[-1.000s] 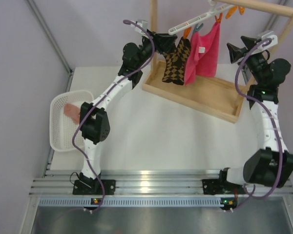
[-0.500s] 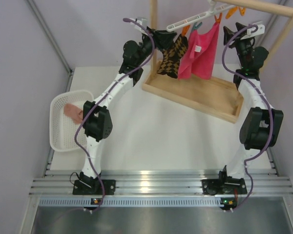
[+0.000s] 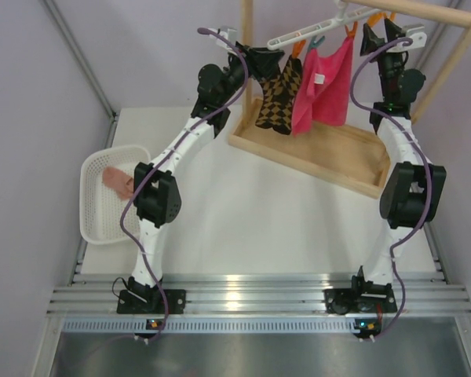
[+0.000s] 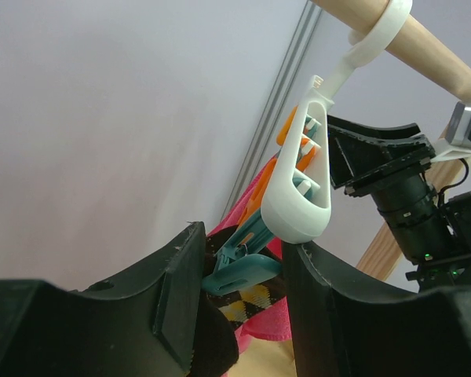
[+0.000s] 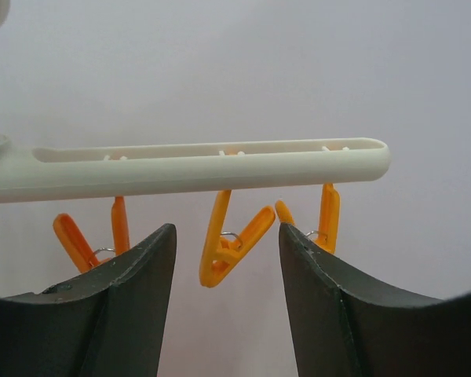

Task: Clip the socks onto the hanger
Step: Rotate the hanger at the clothesline.

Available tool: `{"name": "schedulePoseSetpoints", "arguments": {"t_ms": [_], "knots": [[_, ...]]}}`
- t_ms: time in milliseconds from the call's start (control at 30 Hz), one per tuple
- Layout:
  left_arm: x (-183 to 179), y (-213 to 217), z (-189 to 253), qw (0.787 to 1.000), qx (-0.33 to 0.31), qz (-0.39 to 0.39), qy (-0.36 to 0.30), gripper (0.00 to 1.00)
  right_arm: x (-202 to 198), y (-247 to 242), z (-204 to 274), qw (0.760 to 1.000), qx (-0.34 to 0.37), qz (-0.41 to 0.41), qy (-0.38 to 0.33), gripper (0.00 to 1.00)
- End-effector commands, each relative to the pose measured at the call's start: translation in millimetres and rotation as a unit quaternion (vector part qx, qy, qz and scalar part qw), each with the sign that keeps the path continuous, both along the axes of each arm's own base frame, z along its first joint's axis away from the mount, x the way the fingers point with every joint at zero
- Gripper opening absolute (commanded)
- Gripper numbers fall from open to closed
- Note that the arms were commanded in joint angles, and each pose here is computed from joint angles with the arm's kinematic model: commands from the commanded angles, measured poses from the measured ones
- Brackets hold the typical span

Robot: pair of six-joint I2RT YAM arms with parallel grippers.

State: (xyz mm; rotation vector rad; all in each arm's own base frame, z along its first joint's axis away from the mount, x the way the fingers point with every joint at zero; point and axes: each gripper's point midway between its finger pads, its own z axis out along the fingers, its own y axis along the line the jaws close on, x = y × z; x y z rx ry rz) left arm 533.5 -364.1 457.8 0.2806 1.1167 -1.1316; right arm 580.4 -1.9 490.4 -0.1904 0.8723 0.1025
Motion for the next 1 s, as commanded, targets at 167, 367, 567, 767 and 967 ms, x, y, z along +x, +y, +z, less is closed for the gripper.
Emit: {"name": "schedulePoseSetpoints", "arguments": {"t_ms": [167,367,567,767,967], "knots": [[-5,13,36,0.999,-0.033,0.012,-0.037,0.49,0,12,37,0.998,-0.009,0.002,-0.068,0.52],[-4,13,35,0.999,-0.034,0.011,-0.035,0.49,6,21,44,0.997,-0.014,0.011,-0.075,0.49],[-4,16,39,0.998,-0.039,0.015,-0.038,0.51,2,25,49,0.997,-0.026,0.013,-0.076,0.14],[-8,21,42,0.998,-0.041,0.018,-0.035,0.59,-22,26,57,0.996,-0.029,0.012,-0.079,0.00],[-22,30,54,0.998,-0.042,0.023,-0.040,0.66,-42,31,56,0.997,-0.034,0.023,-0.070,0.00]]}}
